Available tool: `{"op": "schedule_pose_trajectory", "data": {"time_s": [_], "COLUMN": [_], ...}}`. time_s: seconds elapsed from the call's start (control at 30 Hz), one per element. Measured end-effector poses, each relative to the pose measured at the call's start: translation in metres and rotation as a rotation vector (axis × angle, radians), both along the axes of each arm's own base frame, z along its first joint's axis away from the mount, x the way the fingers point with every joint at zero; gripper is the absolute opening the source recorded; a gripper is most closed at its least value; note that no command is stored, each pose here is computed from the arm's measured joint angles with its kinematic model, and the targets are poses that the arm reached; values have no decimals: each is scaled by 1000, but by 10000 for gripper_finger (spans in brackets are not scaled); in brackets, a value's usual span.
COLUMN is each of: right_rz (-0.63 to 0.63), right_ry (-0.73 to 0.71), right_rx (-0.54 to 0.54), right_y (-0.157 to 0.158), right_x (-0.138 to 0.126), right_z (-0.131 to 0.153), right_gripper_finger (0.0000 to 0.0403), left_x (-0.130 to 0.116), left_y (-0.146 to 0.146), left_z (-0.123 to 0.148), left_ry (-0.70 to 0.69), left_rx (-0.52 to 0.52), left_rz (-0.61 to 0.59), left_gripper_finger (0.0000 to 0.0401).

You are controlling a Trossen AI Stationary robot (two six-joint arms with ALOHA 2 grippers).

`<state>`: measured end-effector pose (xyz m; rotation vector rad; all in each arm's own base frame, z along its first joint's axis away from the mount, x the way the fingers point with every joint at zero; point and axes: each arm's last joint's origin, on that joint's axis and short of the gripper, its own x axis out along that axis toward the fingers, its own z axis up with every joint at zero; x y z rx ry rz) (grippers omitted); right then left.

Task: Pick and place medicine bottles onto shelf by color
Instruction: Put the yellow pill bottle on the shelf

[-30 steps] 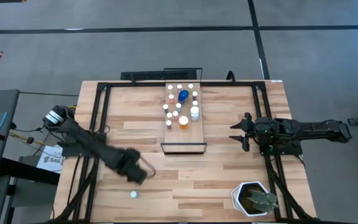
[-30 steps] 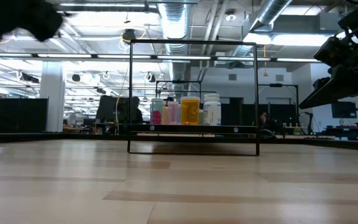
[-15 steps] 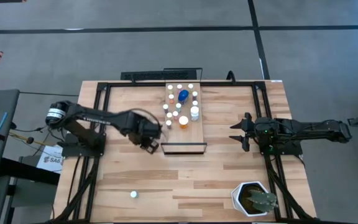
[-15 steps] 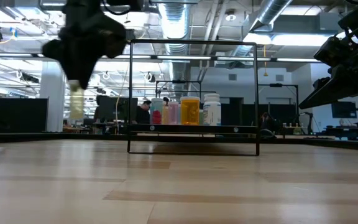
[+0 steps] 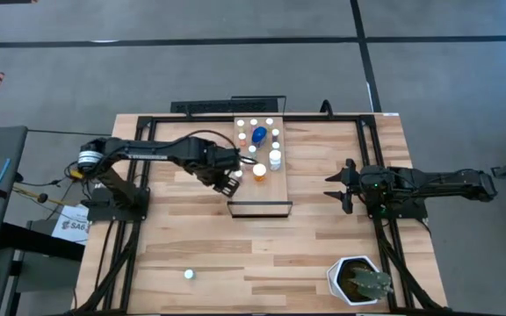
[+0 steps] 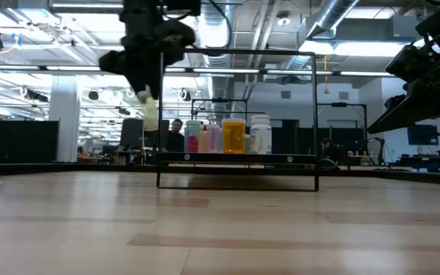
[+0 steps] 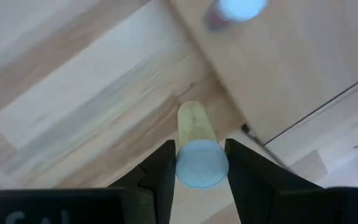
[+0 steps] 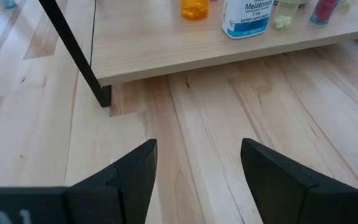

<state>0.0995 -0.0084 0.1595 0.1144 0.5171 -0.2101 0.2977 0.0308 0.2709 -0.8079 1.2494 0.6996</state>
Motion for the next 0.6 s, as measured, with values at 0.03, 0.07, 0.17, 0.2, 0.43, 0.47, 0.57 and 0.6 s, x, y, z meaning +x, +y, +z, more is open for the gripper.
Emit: {"op": "schedule_pose_trajectory", "data": {"time_s": [0.03,0.07,0.17,0.2,0.43,0.47,0.57,0.6], "right_rz": [1,0,0,1,0,0,1,0], "right_ry": [0,0,0,0,0,0,0,0], "right_rx": [0,0,0,0,0,0,0,0], "right_y": [0,0,0,0,0,0,0,0], "right_x": [0,0,0,0,0,0,0,0], "right_z": [0,0,0,0,0,0,0,0], "right_gripper_finger": [255,255,255,255,255,255,255,255], "left_x": [5,11,25,31,62,67,78,82], "left_y": [1,1,4,5,11,11,12,13], "left_z": [0,1,1,2,3,3,0,-1], "left_ry": [1,4,43,50,100,100,104,105], "left_rx": [3,5,15,16,-1,-9,-21,-21], "left_rz": [-12,-23,-53,-61,-103,-109,-118,-119], "left_gripper_finger": [115,115,115,116,116,116,116,116]}}
